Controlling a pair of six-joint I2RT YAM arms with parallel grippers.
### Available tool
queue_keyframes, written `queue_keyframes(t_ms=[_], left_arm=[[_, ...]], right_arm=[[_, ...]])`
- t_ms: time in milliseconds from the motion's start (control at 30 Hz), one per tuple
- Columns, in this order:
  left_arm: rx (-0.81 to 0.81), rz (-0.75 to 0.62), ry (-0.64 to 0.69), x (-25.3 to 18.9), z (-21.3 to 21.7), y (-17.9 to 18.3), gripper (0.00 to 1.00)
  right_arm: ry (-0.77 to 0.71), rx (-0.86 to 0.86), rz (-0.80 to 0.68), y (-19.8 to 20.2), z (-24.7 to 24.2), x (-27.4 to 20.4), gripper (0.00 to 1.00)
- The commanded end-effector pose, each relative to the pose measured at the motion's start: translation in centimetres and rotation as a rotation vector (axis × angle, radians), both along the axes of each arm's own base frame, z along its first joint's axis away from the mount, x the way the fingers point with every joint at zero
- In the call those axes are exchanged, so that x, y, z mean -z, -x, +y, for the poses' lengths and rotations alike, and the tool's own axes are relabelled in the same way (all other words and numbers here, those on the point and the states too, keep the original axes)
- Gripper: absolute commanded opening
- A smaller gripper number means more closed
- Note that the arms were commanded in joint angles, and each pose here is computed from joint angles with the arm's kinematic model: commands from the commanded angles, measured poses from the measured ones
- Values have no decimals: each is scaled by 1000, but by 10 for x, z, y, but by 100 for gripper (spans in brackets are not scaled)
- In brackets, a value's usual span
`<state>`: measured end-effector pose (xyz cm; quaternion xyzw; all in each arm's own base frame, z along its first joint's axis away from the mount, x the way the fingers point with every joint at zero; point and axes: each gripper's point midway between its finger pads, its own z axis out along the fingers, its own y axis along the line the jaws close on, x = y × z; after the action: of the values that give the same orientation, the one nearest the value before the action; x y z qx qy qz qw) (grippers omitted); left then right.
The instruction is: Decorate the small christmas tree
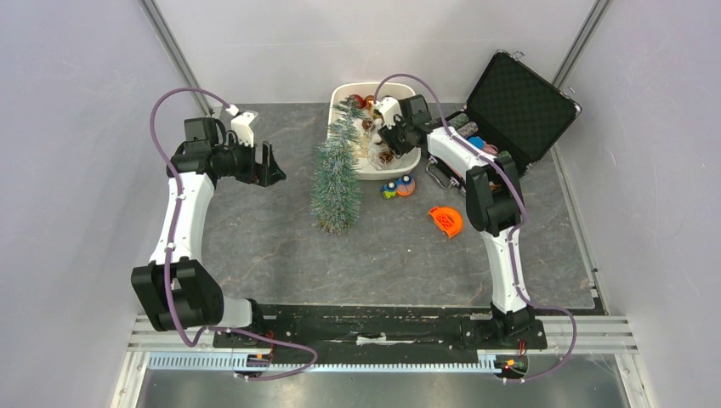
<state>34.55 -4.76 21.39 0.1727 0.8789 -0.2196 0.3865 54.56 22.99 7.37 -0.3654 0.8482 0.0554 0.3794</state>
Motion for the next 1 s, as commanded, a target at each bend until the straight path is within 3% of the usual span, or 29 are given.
queue_keyframes(t_ms=[0,333,400,533,600,767,967], left_arm=[[47,-49,3,-11,-5,-3,87],[43,-52,-3,-11,-4,-5,87],[42,-51,-2,-11,-4,-5,86],[39,-58,-7,-13,-3,-5,86],[38,-60,-8,-14,-3,-5,86],[34,-71,-7,-19,-3,-5,87],[34,-110,-28,-39,-1,-2,86]], right_arm=[[23,-45,-75,-17,6,-14,51],[-12,-103,-54,-17,19,3,40],[-37,-125,-56,-17,24,2,32],[-61,-121,-83,-18,26,-13,0],[-74,-119,-110,-17,26,-29,0],[-112,-81,-238,-14,19,-104,0],[-227,5,-559,6,-3,-276,0]])
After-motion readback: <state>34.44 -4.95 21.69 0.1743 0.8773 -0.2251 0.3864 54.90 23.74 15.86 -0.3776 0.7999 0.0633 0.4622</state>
